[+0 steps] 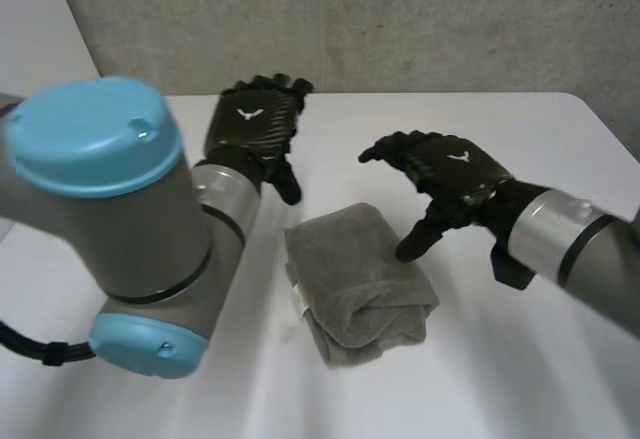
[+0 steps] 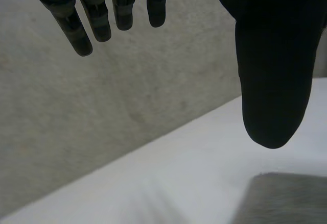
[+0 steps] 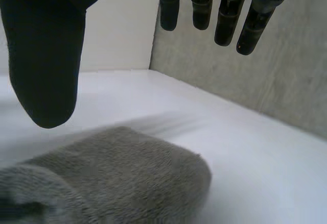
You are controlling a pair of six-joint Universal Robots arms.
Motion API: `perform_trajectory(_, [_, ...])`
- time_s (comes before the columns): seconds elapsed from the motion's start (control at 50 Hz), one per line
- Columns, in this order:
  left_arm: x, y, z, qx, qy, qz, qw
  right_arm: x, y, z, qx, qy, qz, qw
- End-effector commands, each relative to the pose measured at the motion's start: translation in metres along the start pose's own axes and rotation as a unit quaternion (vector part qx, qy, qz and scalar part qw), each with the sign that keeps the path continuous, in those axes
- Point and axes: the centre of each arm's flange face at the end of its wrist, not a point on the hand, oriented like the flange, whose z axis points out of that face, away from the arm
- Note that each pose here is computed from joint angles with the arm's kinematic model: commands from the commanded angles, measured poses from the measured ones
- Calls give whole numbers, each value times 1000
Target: Fold the towel.
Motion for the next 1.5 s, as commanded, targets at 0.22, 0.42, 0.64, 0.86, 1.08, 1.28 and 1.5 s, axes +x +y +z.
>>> perform_trajectory(0.22, [21,102,-1,-223,-81,-125,963,45,46,54,-128,-27,49,990])
perform_trajectory(0.42, [25,114,-5,-227,-89,-114,963,28,75,62,-172,-18,-33,984])
perform_trajectory(0.64, [30,122,-2,-238,-65,-118,962,25,84,65,-164,-11,-48,985])
perform_trajectory(0.86, [9,50,5,-156,-63,-114,979,35,-6,47,-22,55,-102,993])
perform_trajectory(1.08, [-71,-80,-17,-7,-81,-79,994,67,-103,-7,121,241,-116,956])
perform_trajectory(1.28, [-112,-112,-36,26,-49,-70,996,89,-120,-43,99,270,-115,951])
perform_trajectory(1.5, [-134,-90,-27,-2,-51,-76,996,103,-120,-47,96,229,-118,962])
